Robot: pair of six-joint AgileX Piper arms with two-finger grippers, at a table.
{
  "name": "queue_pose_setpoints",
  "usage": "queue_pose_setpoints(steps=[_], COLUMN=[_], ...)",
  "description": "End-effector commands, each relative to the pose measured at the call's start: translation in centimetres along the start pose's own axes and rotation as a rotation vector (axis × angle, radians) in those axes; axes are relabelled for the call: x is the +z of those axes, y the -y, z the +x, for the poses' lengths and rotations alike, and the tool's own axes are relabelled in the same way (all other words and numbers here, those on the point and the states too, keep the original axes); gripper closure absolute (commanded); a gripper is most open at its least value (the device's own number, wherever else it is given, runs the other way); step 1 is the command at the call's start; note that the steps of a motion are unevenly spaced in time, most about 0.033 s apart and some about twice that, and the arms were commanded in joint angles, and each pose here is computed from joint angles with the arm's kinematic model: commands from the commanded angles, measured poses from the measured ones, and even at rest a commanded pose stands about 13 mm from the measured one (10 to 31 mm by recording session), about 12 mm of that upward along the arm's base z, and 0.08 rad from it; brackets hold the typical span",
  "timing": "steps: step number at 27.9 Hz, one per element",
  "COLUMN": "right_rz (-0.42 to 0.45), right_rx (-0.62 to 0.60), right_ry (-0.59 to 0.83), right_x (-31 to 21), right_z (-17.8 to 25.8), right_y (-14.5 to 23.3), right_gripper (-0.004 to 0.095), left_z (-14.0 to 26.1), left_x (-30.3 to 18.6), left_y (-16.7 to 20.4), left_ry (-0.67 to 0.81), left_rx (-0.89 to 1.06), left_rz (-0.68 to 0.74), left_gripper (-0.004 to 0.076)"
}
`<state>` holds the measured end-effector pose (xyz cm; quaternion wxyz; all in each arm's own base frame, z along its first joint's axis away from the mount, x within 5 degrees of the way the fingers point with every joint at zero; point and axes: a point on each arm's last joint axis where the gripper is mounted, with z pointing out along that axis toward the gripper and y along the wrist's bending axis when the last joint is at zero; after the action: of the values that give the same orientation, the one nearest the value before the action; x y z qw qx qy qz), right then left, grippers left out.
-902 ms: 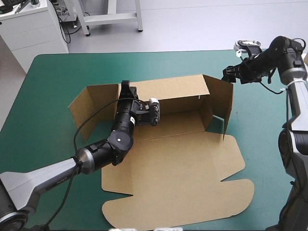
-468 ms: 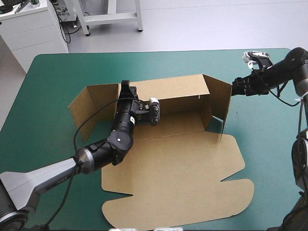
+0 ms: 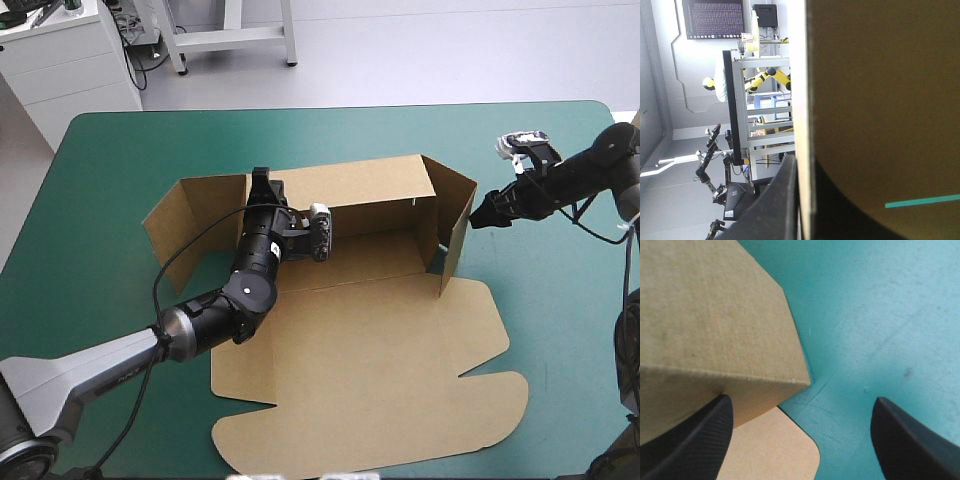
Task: Fold the box
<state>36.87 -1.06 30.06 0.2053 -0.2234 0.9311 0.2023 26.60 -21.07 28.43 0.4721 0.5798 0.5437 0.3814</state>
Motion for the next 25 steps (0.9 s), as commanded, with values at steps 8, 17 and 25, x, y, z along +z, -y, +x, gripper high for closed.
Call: queue_pose_setpoints(steps=[8,17,25], right_rz=[-0.099,-0.213,-0.2], right_rx=[-0.18,-0.234,-0.267], right_ry=[0.093,0.147,0.162], right_x=[-1.0,0.2,0.2], right_z=[-0.8,-1.6,-2.1], right_y=[-3.4,-5.9,-7.5], right_gripper=[0.0211,0.0211,0.0211], left_z=[-0.7,-0.7,-0.7], left_x=[-0.7,-0.7,-0.7], left_y=[-1.1,-1.1,-1.1], left_ry=[0.064,0.064,0.064], left_rx=[0.01,0.01,0.007], left_rz=[-0.034,-0.034,-0.034], left_gripper=[0.0756,0.0756,0.0756])
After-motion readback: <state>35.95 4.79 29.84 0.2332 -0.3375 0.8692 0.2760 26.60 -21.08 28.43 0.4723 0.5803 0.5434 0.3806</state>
